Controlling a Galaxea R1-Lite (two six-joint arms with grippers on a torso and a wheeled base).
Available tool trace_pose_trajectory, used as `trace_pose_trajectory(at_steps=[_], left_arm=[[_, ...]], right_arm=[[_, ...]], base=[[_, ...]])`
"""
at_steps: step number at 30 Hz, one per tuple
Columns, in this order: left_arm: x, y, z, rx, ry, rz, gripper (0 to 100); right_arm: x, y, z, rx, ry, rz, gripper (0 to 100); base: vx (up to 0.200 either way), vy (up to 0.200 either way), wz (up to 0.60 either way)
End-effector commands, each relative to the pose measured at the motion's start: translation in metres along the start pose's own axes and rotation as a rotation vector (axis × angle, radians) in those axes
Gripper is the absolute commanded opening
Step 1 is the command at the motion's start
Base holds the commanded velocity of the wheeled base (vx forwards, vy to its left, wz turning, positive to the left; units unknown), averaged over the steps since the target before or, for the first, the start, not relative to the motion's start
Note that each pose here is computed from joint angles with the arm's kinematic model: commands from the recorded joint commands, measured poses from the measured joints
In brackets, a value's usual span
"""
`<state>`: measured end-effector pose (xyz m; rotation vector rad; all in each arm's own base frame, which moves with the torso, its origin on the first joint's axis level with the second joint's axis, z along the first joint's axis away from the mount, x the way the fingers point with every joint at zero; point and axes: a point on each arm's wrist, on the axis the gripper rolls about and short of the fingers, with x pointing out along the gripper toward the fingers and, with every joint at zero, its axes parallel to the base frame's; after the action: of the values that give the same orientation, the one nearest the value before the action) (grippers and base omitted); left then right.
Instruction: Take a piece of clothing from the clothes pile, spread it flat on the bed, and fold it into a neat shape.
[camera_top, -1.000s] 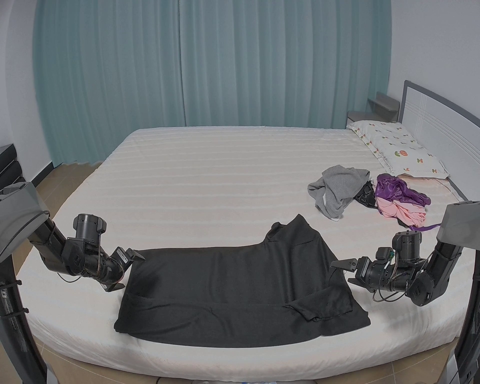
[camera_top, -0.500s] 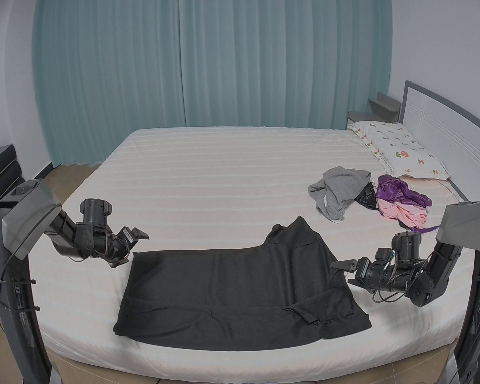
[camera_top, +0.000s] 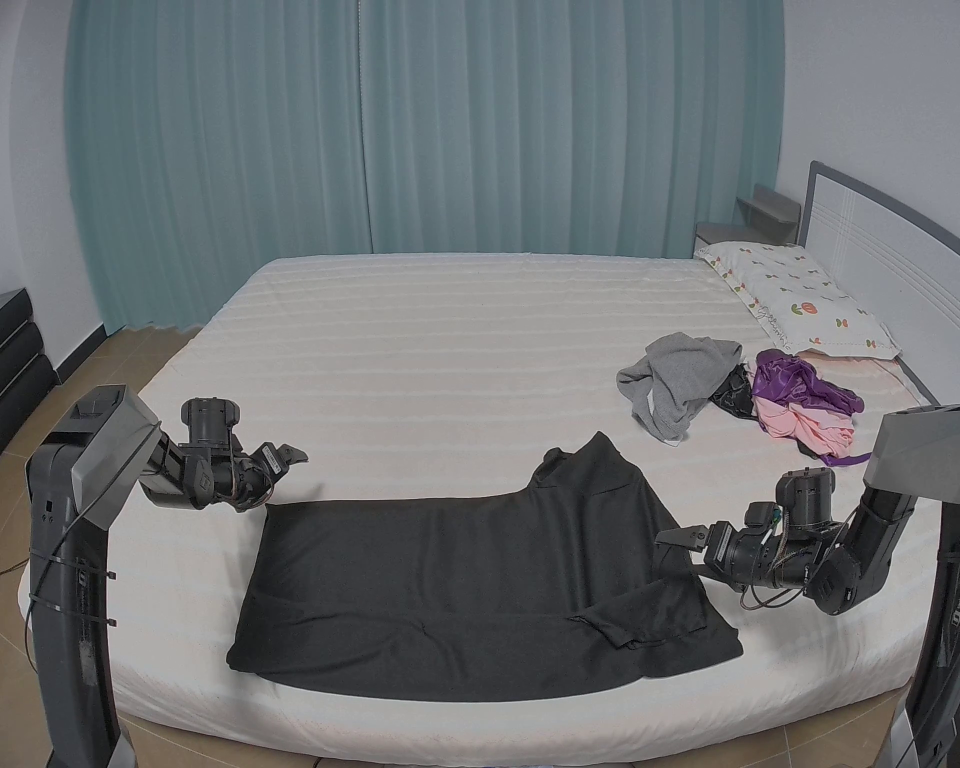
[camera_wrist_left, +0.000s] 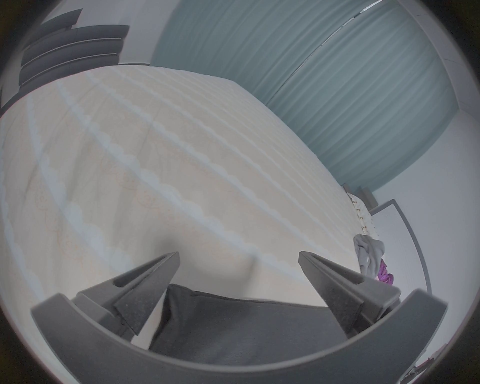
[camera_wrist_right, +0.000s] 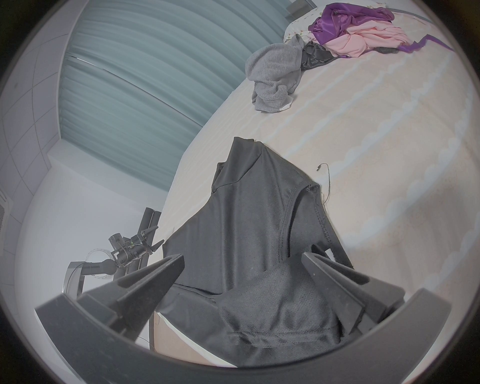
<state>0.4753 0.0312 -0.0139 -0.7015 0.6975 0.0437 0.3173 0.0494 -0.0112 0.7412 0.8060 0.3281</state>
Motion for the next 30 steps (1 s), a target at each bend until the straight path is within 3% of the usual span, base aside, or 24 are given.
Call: trace_pose_trajectory(at_steps=[1,8,13,14,24,30], left_arm=[[0.011,0.016,-0.01,-0.006,0.03,0.03,100],[0.007,0.021,-0.02,0.051,0.055,0.041,100],[0.01,0.02,-0.022,0.07,0.024,0.02,100],[0.01,0.02,-0.022,0.071,0.019,0.019,0],[0.006,0.02,-0.017,0.045,-0.027,0.07,0],[-0.005,0.009,-0.007,-0.067,-0.071,0.062,0]], right_arm=[[0.004,-0.003,-0.002,0.003,0.01,-0.004,100],[0.004,-0.002,-0.003,0.0,0.013,-0.004,100],[0.005,-0.002,-0.003,-0.002,0.012,-0.002,100],[0.005,-0.002,-0.003,-0.001,0.011,-0.003,100],[0.012,0.003,0.001,-0.013,0.007,0.005,100],[0.049,0.009,0.029,-0.028,-0.029,-0.042,100]], base=[[0.0,0.0,0.0],[0.0,0.0,0.0],[0.0,0.0,0.0],[0.0,0.0,0.0],[0.0,0.0,0.0],[0.0,0.0,0.0]])
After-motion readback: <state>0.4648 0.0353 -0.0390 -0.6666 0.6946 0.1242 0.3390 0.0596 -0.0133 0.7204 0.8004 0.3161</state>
